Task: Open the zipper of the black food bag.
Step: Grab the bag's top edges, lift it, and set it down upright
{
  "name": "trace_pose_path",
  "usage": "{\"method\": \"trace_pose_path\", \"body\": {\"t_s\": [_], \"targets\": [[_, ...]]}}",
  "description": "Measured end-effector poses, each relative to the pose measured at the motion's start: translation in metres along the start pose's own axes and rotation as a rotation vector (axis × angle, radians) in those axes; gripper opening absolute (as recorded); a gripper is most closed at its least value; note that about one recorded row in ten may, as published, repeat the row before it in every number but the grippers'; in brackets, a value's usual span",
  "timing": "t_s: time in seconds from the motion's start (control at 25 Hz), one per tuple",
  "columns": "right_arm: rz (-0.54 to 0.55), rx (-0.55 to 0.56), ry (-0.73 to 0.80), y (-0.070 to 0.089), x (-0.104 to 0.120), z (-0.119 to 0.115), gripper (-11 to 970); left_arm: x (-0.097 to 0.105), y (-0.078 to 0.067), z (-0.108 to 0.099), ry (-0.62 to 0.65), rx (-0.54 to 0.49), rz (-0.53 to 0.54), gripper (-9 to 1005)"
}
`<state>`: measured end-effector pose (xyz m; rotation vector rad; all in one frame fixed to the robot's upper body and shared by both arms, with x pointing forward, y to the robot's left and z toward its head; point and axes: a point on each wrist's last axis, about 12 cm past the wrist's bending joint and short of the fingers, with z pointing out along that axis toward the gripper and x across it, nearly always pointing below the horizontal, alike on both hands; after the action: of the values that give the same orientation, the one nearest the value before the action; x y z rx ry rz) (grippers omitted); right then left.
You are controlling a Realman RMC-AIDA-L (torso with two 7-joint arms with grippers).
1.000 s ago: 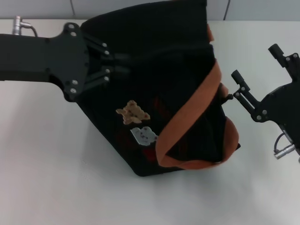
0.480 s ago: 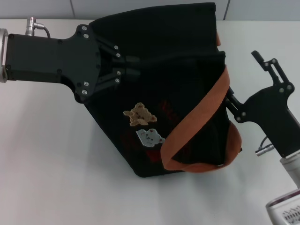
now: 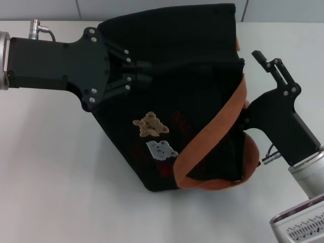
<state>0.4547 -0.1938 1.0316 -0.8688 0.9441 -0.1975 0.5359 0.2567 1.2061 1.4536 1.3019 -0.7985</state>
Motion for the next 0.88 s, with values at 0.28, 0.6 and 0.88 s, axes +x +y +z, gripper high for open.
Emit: {"method": "trace_pose_path", "body": {"t_s": [0.28, 0.6, 0.88], "targets": [[0.01, 0.004, -0.035, 0.0, -0.005, 0.0, 741, 0.002, 0.0, -0.001, 0.003, -0.012, -0.005, 101], [0.011, 0.02, -0.027, -0.001, -0.004, -0.004, 742, 0.004, 0.0, 0.0, -0.005, -0.011, -0.021, 100], [-0.059, 0.022, -0.014, -0.003, -0.002, -0.016, 742, 0.004, 0.001, 0.0, -0.007, -0.019, -0.023, 98]]}}
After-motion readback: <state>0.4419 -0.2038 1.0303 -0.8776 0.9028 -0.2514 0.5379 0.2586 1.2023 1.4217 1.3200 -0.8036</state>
